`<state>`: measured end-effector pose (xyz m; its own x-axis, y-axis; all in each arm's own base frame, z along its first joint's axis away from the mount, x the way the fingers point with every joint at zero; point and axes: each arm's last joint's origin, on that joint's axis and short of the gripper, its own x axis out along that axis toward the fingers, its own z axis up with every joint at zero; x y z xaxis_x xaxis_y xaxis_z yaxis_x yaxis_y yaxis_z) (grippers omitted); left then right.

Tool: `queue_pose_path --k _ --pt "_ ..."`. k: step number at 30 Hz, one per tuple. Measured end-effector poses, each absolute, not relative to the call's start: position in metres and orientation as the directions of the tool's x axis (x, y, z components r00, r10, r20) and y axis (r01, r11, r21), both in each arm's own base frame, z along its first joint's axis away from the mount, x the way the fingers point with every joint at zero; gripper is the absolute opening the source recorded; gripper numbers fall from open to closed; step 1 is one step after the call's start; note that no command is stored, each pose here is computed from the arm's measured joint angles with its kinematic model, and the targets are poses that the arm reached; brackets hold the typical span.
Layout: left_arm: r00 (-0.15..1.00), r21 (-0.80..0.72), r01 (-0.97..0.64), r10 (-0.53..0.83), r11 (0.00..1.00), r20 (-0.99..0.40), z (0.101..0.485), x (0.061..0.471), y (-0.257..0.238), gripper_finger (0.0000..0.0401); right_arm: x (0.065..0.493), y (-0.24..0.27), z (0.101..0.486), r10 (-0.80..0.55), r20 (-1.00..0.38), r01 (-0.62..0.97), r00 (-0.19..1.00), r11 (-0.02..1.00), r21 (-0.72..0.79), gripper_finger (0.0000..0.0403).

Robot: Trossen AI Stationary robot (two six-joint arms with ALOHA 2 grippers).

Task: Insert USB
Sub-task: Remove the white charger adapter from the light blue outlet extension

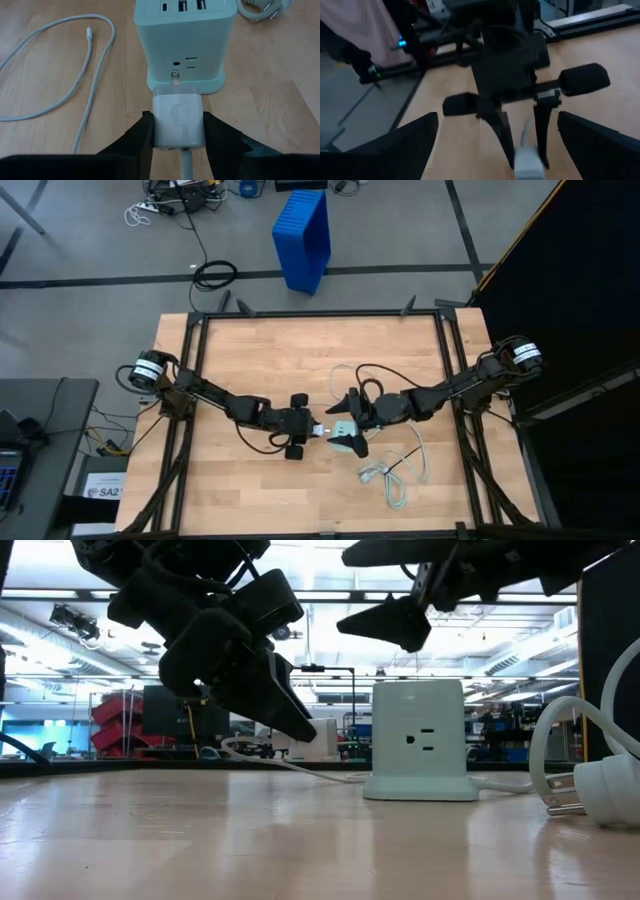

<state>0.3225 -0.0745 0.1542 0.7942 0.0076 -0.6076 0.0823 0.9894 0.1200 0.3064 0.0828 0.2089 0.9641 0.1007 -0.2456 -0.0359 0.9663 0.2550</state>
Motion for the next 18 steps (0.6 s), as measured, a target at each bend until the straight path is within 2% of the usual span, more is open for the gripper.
queue_pose_path --k 6,13,18 --pt "0.794 0.12 0.082 0.008 0.989 -0.608 0.154 0.323 -0.074 0.0122 0.308 0.076 0.21 0.037 -0.235 0.025 0.971 0.966 0.256 0.037" --pt "0.795 0.127 0.087 0.008 0.988 -0.607 0.154 0.323 -0.074 0.0122 0.308 0.07 0.205 0.014 -0.28 0.069 0.96 0.956 0.284 0.0397" --pt "0.806 0.23 0.076 0.077 0.97 -0.587 0.166 0.324 -0.079 0.0122 0.308 0.069 0.204 0.004 -0.293 0.088 0.956 0.95 0.3 0.0398"
